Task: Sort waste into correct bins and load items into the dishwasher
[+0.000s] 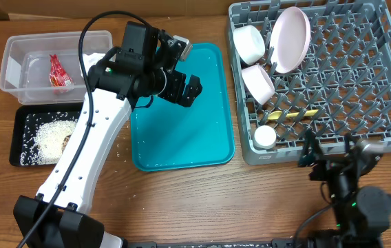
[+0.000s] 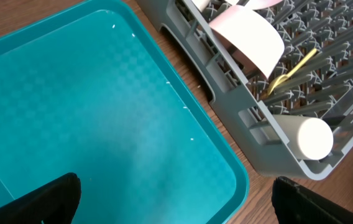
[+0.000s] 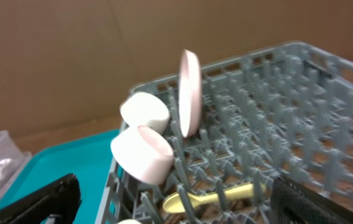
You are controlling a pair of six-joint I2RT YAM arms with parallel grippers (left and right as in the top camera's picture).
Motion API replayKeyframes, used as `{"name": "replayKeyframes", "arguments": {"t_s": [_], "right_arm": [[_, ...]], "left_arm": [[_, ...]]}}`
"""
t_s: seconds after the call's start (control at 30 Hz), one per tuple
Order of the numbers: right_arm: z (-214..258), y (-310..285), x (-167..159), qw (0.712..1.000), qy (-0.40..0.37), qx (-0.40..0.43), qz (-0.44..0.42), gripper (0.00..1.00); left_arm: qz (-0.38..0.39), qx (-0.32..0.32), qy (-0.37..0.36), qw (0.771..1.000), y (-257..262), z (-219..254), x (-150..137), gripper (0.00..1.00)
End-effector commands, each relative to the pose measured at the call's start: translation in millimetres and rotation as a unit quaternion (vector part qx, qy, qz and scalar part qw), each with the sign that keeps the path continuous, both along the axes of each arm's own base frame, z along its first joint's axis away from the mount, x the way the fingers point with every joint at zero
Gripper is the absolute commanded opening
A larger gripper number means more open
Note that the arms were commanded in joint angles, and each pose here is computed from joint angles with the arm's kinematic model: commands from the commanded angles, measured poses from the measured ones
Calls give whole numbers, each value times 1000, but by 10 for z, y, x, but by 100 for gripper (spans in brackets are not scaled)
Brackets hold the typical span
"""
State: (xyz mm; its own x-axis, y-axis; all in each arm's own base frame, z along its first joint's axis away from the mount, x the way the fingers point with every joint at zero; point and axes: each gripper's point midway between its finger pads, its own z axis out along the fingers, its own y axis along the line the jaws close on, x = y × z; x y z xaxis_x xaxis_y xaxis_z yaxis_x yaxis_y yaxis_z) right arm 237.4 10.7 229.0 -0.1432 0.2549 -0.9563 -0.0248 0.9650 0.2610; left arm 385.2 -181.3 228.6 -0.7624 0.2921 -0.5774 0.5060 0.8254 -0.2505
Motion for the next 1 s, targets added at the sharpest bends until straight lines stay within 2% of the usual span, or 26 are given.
{"name": "replayKeyframes", "arguments": {"t_s": [0.0,0.2,0.97], "right_arm": [[-211,102,-6,999,-25,-3,31,100],[-472,189,61,996,-76,1,56,100],[-552,188,66,996,-63,3,55,100]], "left_arm": [[-8,-2,-9,1000,-13,51,2,100],[-8,-2,-9,1000,-14,52,3,100],[-8,-2,-9,1000,-13,51,2,100]]}}
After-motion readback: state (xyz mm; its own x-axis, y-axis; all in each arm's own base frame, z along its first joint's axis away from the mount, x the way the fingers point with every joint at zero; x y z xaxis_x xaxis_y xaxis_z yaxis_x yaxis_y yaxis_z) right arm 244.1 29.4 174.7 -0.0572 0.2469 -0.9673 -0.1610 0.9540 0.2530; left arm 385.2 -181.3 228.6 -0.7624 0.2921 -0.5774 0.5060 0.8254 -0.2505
